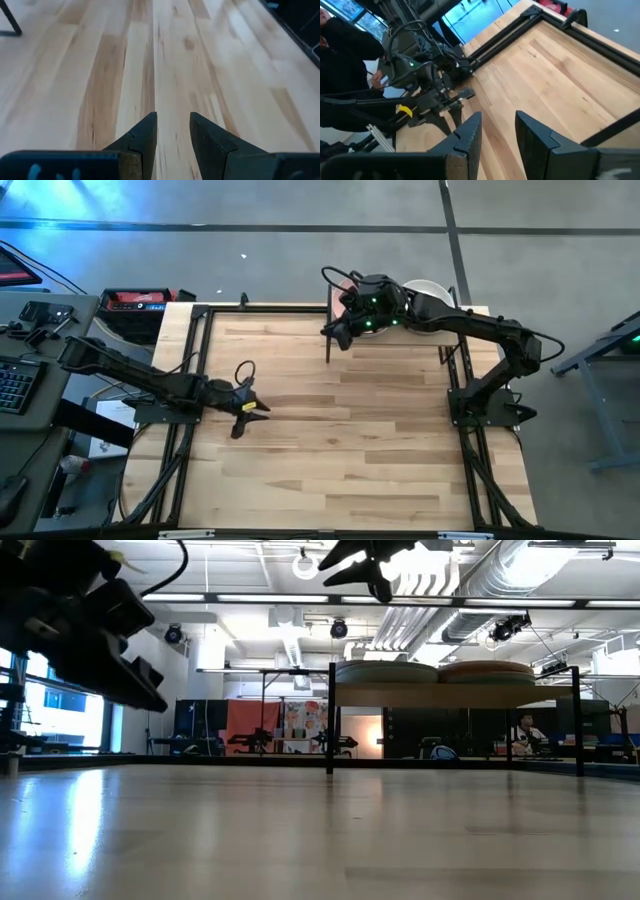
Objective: Place and stack plates onto a shelf
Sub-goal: Return to Home Position
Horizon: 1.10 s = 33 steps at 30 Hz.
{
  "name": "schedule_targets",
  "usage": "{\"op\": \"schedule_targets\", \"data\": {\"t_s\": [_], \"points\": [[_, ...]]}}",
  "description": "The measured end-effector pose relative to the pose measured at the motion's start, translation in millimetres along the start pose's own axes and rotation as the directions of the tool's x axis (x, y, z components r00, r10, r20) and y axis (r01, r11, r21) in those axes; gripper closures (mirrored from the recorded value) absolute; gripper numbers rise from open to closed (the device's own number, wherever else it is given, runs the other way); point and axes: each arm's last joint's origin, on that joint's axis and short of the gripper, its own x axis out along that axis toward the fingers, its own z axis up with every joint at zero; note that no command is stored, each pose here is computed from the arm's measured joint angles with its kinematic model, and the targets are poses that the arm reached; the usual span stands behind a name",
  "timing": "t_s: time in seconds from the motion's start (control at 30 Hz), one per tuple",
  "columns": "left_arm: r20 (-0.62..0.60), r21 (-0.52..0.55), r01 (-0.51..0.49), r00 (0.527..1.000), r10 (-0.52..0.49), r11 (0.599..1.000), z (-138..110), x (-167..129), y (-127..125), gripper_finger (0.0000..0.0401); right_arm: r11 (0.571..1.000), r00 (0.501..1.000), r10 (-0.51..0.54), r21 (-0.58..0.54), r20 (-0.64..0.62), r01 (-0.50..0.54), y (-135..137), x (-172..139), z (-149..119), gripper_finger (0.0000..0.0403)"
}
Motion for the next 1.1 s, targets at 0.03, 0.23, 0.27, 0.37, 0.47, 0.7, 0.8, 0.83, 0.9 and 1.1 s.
{"op": "schedule_targets", "data": {"t_s": [0.03,0.23,0.27,0.37,0.47,0.7,0.8,0.83,0.9,1.1], "points": [[-0.006,0.001,0.002,1.000,-0.002,1.000,-3,0,0,0.0295,1.000,1.000,-0.003,0.001,-0.006,0.003,0,0,-1,0.0303],[0.000,0.009,0.015,1.000,-0.015,1.000,-9,-3,-1,0.0295,1.000,0.999,-0.023,0.012,-0.049,0.024,-2,0,-5,0.0303],[0.000,0.009,0.015,1.000,-0.015,1.000,-11,-4,-1,0.0295,0.999,0.997,-0.031,0.017,-0.065,0.032,-3,0,-7,0.0303],[0.001,0.008,0.007,1.000,-0.007,1.000,-16,-6,1,0.0295,0.996,0.991,-0.057,0.066,-0.118,0.066,-6,-1,-11,0.0303],[0.017,0.008,0.008,1.000,-0.008,1.000,-17,-8,1,0.0295,0.997,0.989,-0.062,0.043,-0.136,0.068,-5,-1,-14,0.0303],[0.045,0.015,0.005,0.999,-0.006,1.000,-14,-10,1,0.0295,0.996,0.996,-0.010,-0.089,-0.086,0.002,13,-20,-12,0.0303],[0.048,0.005,0.006,0.999,-0.006,1.000,-14,-10,1,0.0295,0.989,1.000,0.022,-0.148,-0.020,-0.024,21,-45,-6,0.0303],[0.049,0.002,0.006,0.999,-0.006,1.000,-14,-10,1,0.0295,0.985,0.999,0.032,-0.168,0.006,-0.030,24,-56,-4,0.0303],[0.048,-0.003,0.006,0.999,-0.006,1.000,-14,-10,1,0.0295,0.976,0.997,0.056,-0.214,0.057,-0.042,30,-80,-4,0.0303],[0.051,-0.054,-0.022,0.998,0.025,0.998,-14,-10,2,0.0295,0.960,0.972,0.010,-0.276,0.236,0.057,31,-155,-28,0.0303]]}}
